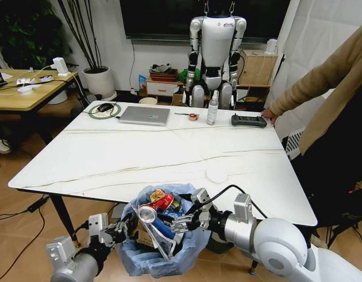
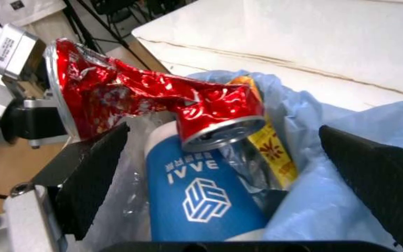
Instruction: Pick up the trash bin and place the trash from the table into it.
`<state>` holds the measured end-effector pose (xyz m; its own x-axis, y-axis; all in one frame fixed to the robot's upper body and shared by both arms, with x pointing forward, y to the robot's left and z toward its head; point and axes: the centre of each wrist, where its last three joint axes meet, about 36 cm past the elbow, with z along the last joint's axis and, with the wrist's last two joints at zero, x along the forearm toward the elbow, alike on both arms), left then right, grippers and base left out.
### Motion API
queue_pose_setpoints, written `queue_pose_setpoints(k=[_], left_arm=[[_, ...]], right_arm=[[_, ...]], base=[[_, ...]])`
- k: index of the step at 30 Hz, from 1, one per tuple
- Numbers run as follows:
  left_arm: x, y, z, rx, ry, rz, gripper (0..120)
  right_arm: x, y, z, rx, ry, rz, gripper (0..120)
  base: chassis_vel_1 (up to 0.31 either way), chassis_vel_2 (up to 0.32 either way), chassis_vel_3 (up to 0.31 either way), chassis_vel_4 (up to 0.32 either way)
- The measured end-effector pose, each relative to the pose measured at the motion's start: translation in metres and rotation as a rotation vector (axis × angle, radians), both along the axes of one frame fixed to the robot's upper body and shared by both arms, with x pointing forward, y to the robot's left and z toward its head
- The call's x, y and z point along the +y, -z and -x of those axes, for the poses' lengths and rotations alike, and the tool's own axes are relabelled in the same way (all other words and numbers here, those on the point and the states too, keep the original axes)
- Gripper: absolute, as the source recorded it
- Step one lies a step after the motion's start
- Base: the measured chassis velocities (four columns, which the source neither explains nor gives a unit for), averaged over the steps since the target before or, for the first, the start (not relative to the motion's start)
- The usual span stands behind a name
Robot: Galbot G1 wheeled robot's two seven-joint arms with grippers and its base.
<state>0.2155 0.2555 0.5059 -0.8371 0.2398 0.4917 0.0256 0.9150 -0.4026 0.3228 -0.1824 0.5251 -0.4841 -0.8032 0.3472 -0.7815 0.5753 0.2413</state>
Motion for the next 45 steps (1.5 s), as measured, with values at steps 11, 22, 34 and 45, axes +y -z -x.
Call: queue_pose_setpoints(k=[11,22,34,45], left_arm=[[0.002,0.003,-0.002,0.009,0.0,0.004,0],[0.002,0.005,-0.002,0.017,0.0,0.009,0],[0.0,0.006,0.002,0.03,-0.004,0.008,0],[-0.001,0.002,0.005,0.02,-0.005,0.009,0]], right_arm=[[-0.016,-0.006,-0.003,-0.052,0.033,0.092,100],[-0.024,-0.027,-0.002,-0.085,0.044,0.106,100],[-0.028,-0.045,-0.019,-0.151,0.12,0.062,100],[-0.04,-0.019,-0.095,-0.124,0.38,0.06,100]], base=[[0.0,0.0,0.0,0.0],[0.0,0.0,0.0,0.0],[0.0,0.0,0.0,0.0],[0.0,0.0,0.0,0.0]])
